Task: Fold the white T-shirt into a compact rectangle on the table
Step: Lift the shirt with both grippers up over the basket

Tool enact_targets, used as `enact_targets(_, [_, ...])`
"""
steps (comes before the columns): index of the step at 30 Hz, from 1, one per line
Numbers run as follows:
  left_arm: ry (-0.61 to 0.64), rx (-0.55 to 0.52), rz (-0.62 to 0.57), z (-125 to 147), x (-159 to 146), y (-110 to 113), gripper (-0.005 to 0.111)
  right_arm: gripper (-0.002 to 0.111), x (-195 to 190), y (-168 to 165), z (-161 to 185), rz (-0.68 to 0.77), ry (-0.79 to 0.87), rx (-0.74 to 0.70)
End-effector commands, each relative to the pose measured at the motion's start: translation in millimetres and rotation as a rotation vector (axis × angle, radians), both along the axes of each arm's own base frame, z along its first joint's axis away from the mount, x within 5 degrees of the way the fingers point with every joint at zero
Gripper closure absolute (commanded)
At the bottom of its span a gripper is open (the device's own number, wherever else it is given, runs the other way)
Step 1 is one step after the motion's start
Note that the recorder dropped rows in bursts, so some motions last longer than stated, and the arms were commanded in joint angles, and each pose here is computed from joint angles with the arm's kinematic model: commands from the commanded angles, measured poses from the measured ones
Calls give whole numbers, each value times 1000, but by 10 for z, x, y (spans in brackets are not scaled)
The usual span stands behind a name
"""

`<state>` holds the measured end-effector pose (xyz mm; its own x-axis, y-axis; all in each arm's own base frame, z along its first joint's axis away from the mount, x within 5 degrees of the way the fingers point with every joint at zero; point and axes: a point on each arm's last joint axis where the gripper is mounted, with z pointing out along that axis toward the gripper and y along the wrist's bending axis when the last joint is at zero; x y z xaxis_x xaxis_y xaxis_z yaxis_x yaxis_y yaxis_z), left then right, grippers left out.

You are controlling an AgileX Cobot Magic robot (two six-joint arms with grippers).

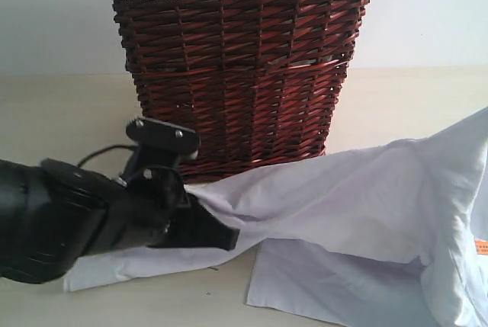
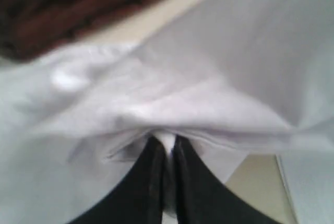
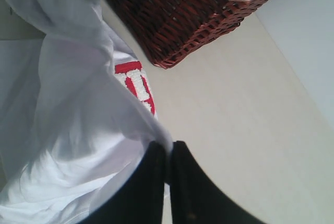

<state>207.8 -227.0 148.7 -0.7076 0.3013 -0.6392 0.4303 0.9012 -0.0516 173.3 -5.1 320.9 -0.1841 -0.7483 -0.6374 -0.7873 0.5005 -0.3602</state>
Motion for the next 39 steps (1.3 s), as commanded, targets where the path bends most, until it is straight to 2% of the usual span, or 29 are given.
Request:
enact_targets(1, [-213, 48, -57, 545, -17, 159, 107, 108, -13, 2, 45, -2, -13, 0])
enact_targets(4, [-325, 64, -19, 847, -56, 331, 107, 108, -13, 2, 45, -2, -13, 0])
enact_targets(8, [-467, 176, 55, 1157, -94, 600, 107, 108, -13, 2, 45, -5, -12, 2])
enact_targets(10, [-511, 236, 65, 1244, -118, 697, 107, 108, -13, 2, 45, -5, -12, 2])
enact_targets(13, [-522, 238, 84, 1266, -173, 788, 107, 108, -9, -2, 46, -9, -16, 0])
enact_targets(18, [-517, 123, 133, 1312, -277, 893, 107, 108, -9, -2, 46, -11, -15, 1])
enact_targets(25, [-592, -24, 140, 1616, -446, 1065, 107, 108, -88, 58, 22, 68, 59, 33])
enact_targets(33, [-695, -173, 182, 1943, -678, 1361, 107, 108, -231, 106, 126, 57, 6, 7])
enact_targets(39, [-704, -223, 134, 1911, -783, 1423, 107, 108, -366, 178, 237, 46, -62, 21])
